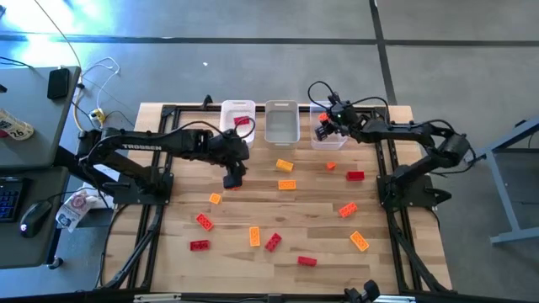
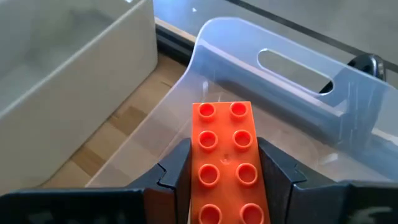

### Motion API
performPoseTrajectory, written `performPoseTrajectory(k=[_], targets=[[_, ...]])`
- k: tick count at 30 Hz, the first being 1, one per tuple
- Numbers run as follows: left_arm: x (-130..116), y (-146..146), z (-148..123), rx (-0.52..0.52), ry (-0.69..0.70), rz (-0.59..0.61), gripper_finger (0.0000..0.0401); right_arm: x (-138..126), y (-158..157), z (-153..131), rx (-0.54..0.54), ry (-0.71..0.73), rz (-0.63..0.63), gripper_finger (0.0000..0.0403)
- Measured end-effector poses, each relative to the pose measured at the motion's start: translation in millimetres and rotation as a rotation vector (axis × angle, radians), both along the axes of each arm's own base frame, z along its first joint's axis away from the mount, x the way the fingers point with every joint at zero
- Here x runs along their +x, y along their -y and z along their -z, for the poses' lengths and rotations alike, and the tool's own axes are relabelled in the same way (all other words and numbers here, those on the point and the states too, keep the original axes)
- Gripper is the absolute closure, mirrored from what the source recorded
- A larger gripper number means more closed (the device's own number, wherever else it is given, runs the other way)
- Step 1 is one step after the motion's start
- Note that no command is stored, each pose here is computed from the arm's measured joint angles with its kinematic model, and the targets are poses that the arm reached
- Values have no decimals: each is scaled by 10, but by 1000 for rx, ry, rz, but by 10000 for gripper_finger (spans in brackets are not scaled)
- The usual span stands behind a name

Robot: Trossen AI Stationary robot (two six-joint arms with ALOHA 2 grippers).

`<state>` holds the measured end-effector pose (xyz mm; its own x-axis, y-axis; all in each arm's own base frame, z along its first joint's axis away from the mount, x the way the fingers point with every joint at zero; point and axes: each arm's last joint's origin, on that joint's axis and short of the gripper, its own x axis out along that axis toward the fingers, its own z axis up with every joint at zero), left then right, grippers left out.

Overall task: Sort & place blocks by color
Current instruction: Put the orange game piece into the transparent bin, then put the yellow game piece into the gray bin

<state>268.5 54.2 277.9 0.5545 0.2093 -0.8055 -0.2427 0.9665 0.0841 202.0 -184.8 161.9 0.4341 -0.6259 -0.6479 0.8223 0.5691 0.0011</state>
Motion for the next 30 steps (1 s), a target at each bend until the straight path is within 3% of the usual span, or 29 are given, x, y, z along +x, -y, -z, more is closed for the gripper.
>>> performPoseTrajectory(k=[7, 13, 16, 23, 30], targets=[[37, 231, 1, -13, -1, 141, 217, -21, 25, 8, 0, -4, 11, 286], [52, 422, 1, 62, -20, 317, 217, -23, 25, 10, 2, -7, 11, 205], [55, 499, 0, 111, -31, 413, 217, -24, 23, 2, 0, -5, 11, 184], [80, 611, -19, 206, -15, 567, 217, -56, -13, -174, -37, 55, 0, 176], [140, 662, -47, 278, 38, 646, 217, -129, -129, -498, -39, 229, -74, 175]])
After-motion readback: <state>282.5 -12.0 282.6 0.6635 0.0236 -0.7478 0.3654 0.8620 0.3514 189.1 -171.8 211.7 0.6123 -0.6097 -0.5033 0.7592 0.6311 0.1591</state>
